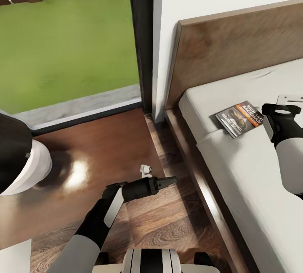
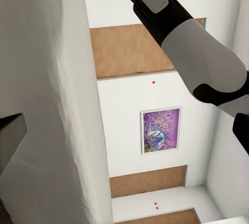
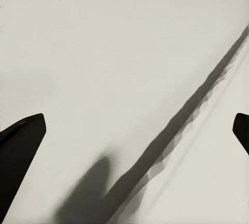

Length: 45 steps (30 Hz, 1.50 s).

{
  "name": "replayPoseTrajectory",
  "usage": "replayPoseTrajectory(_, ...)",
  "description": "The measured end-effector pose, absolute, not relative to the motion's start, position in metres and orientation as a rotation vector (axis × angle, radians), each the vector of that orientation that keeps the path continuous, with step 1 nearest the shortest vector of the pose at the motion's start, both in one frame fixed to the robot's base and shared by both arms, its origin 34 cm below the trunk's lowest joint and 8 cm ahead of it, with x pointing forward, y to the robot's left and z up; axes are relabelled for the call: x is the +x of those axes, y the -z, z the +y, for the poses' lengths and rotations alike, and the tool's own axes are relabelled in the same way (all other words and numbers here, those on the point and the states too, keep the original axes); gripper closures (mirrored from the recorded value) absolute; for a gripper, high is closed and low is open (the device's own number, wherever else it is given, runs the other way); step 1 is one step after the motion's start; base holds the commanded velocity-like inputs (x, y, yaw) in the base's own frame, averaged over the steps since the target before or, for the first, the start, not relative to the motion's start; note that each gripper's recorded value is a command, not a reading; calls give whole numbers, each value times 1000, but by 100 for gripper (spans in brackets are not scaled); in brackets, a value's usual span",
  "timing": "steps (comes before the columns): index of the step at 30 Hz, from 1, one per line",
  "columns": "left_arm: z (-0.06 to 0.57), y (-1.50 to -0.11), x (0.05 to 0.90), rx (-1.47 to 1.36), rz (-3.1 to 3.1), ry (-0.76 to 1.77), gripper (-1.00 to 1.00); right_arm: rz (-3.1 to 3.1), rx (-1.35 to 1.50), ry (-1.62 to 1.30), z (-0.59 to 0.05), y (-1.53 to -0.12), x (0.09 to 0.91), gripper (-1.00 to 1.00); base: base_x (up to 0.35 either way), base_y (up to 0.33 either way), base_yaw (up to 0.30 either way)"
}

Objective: In the bedroom, move the book from the bed onto either nightstand, and place the two sandals side by side next to the bed.

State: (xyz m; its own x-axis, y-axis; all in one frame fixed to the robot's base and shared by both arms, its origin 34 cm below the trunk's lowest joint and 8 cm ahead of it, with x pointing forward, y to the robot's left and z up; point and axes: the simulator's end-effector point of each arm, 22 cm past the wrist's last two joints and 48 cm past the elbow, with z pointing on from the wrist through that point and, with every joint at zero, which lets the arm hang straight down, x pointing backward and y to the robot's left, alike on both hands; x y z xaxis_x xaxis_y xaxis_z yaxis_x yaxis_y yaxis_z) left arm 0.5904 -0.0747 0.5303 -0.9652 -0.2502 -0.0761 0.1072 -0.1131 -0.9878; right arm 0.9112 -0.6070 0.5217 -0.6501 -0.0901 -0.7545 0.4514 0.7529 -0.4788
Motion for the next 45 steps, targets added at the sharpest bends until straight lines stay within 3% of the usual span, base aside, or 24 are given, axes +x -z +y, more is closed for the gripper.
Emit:
replayPoseTrajectory(26,-75,-530,590,-160,1914,2174,-100,2134,272,844,-607,-521,911,-100,0,0,130)
replayPoseTrajectory(45,-74,-531,591,-169,1908,2176,-100,2132,264,848,-607,-522,911,-100,0,0,9)
